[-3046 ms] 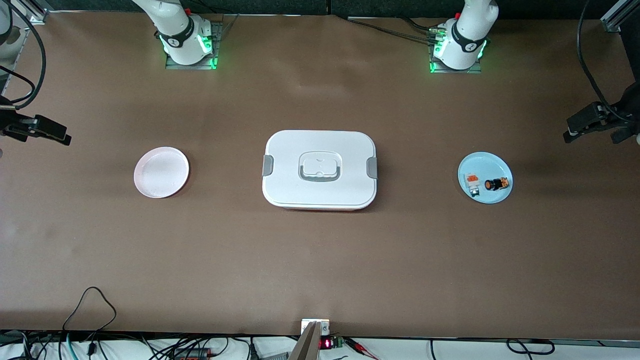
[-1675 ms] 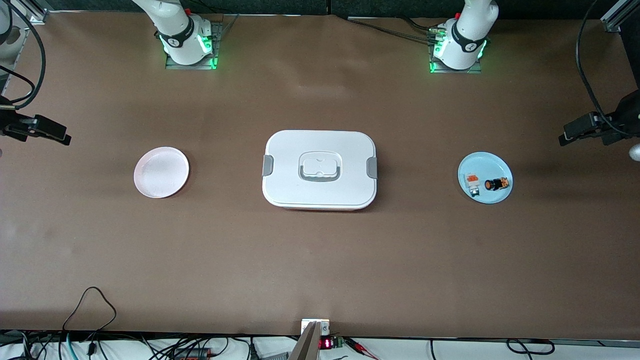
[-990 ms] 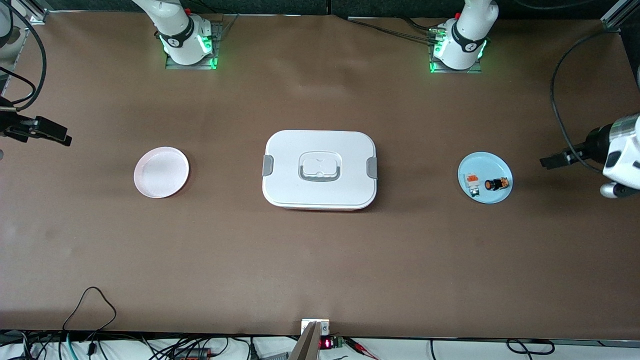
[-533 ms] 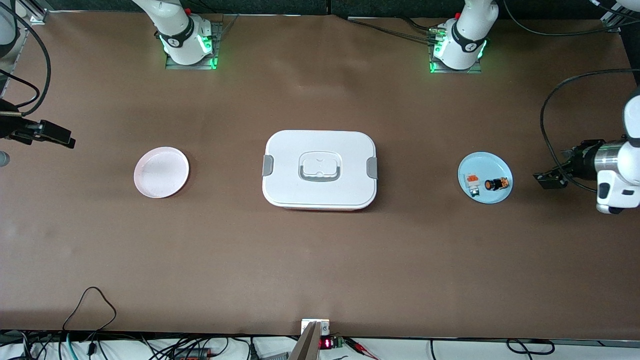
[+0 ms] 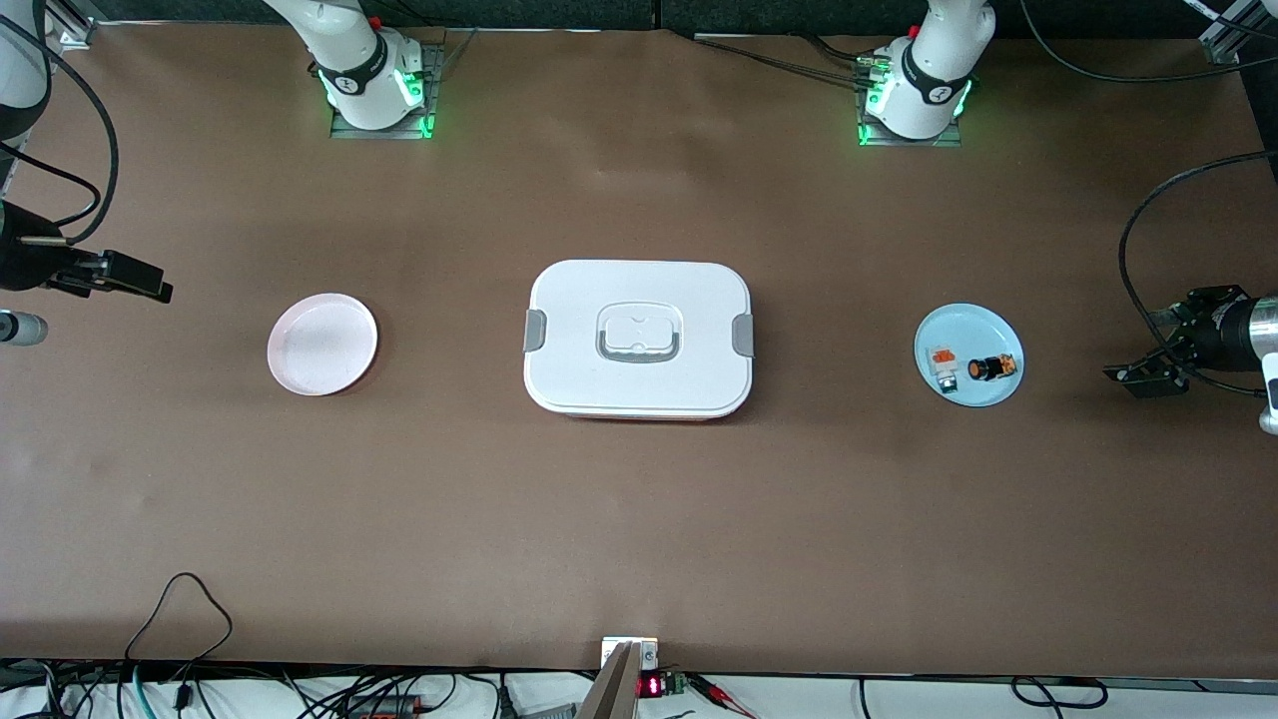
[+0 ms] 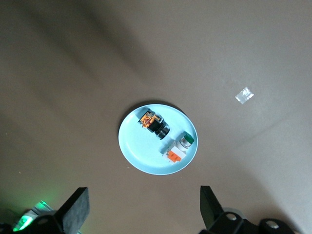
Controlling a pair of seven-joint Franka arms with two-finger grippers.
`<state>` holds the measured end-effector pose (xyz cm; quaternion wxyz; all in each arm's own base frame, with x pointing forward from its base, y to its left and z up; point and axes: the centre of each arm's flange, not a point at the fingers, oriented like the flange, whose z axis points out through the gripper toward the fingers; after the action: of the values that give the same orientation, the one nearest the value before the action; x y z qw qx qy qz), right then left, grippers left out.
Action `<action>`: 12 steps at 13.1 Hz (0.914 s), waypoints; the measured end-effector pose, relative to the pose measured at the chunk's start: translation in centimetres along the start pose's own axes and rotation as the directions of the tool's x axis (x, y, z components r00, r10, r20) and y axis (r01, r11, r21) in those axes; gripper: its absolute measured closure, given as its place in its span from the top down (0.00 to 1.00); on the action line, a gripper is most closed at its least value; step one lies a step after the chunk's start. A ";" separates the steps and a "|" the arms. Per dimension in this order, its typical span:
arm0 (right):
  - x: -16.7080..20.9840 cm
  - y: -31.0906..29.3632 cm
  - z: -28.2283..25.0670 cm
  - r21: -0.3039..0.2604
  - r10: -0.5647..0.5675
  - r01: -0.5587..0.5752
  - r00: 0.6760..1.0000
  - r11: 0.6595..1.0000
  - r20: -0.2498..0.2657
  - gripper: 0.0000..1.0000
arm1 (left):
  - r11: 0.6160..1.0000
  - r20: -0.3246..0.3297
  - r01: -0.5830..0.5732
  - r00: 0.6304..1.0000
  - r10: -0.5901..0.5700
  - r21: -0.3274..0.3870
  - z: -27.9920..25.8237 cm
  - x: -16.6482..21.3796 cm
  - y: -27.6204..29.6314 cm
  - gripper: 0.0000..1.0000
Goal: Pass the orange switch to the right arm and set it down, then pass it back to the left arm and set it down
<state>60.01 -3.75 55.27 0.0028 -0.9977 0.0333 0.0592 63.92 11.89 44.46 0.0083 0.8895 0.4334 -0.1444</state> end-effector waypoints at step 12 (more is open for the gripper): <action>-0.3 -0.3 0.7 0.008 -0.004 0.003 0.999 1.000 0.049 1.00 | 0.991 -0.038 0.131 0.991 -0.131 0.002 -1.5 0.6 0.4 1.00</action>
<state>59.62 -3.45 54.57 0.0076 -0.9960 0.0318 0.0835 64.94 12.32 45.73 -0.0114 0.8618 0.4905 -0.1289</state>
